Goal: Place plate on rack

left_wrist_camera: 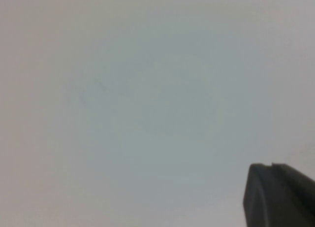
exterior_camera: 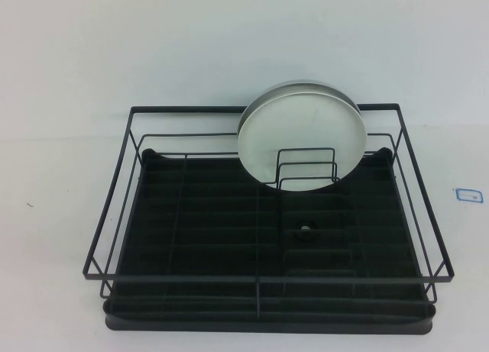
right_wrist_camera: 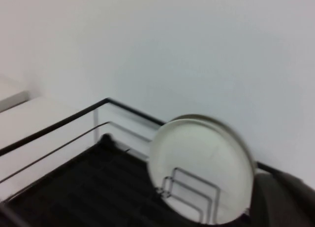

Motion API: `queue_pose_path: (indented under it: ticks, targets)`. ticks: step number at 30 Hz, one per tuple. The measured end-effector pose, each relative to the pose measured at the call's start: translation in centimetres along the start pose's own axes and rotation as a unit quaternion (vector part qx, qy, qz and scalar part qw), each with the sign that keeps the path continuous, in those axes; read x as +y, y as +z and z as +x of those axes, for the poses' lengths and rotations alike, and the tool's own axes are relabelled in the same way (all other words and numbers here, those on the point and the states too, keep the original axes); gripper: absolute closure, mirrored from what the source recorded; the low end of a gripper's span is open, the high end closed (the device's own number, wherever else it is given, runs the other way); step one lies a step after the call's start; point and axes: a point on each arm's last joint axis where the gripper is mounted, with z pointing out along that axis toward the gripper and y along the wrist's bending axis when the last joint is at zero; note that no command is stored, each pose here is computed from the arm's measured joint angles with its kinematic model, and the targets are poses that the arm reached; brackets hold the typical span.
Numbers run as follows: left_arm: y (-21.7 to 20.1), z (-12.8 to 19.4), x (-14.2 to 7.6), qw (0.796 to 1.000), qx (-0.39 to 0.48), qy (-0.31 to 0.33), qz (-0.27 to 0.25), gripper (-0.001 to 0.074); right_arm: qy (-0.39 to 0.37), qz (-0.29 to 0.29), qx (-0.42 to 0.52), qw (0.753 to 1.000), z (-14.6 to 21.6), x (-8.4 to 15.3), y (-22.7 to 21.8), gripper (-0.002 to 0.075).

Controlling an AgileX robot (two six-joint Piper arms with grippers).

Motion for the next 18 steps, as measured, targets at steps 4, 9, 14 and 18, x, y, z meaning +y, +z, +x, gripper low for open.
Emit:
queue_pose_path:
  ticks: [4, 9, 14, 18]
  targets:
    - [-0.3, -0.2, 0.0, 0.998, -0.011, -0.064, 0.003, 0.0735, 0.039, 0.057, -0.025, 0.997, 1.5, -0.9, -1.1, 0.0708]
    - [-1.0, 1.9, -1.1, 0.989, 0.038, -0.139, 0.021, 0.0735, 0.101, 0.142, -0.032, 0.984, 4.8, -2.0, -3.0, 0.0708]
    - [-2.3, 6.8, -3.8, 0.987, 0.075, -0.135, 0.035, 0.0735, 0.113, 0.203, -0.044, 0.972, 7.3, -1.8, -5.0, 0.0708]
    - [-3.2, 9.2, -5.0, 0.989, 0.069, -0.130, 0.035, 0.0735, 0.089, 0.232, -0.072, 0.966, 7.6, -1.1, -6.4, 0.0708]
